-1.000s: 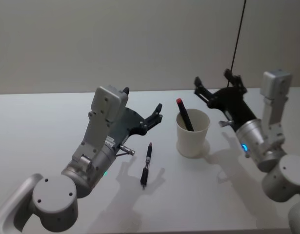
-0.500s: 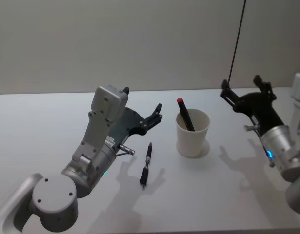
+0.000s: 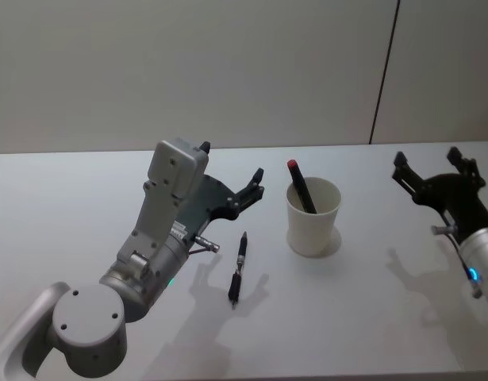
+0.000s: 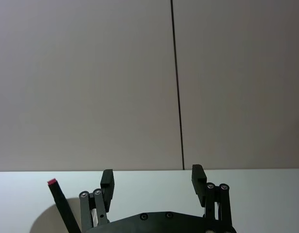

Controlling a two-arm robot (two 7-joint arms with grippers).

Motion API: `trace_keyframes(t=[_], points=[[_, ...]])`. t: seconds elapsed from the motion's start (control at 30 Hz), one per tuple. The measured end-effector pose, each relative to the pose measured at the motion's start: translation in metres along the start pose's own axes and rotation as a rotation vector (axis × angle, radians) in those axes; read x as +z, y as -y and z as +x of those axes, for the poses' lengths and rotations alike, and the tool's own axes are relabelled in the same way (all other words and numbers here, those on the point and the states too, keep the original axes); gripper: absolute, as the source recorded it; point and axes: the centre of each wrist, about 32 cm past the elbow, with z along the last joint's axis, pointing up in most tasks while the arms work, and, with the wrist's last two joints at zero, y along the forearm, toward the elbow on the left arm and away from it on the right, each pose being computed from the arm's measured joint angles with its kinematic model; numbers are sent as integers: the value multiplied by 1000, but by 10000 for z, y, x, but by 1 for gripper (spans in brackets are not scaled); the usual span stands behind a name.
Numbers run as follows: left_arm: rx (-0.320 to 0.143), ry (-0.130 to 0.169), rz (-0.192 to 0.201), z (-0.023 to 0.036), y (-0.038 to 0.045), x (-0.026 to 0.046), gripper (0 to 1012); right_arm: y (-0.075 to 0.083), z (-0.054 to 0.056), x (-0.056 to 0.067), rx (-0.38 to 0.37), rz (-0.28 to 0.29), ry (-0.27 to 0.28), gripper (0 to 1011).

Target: Place the pen into the pen holder.

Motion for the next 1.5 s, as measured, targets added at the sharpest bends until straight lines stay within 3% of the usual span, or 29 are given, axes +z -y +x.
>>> trace_keyframes(t=[0.5, 1.23, 1.5], points=[[0, 0, 0, 0, 0, 0, 1004, 189, 133, -7, -53, -47, 5, 1001], [0, -1, 0, 0, 0, 0, 1004, 255, 176, -9, -71, -63, 7, 1001], [-3, -23, 25, 7, 2, -9, 1004, 261, 179, -9, -72, -65, 7, 1001]])
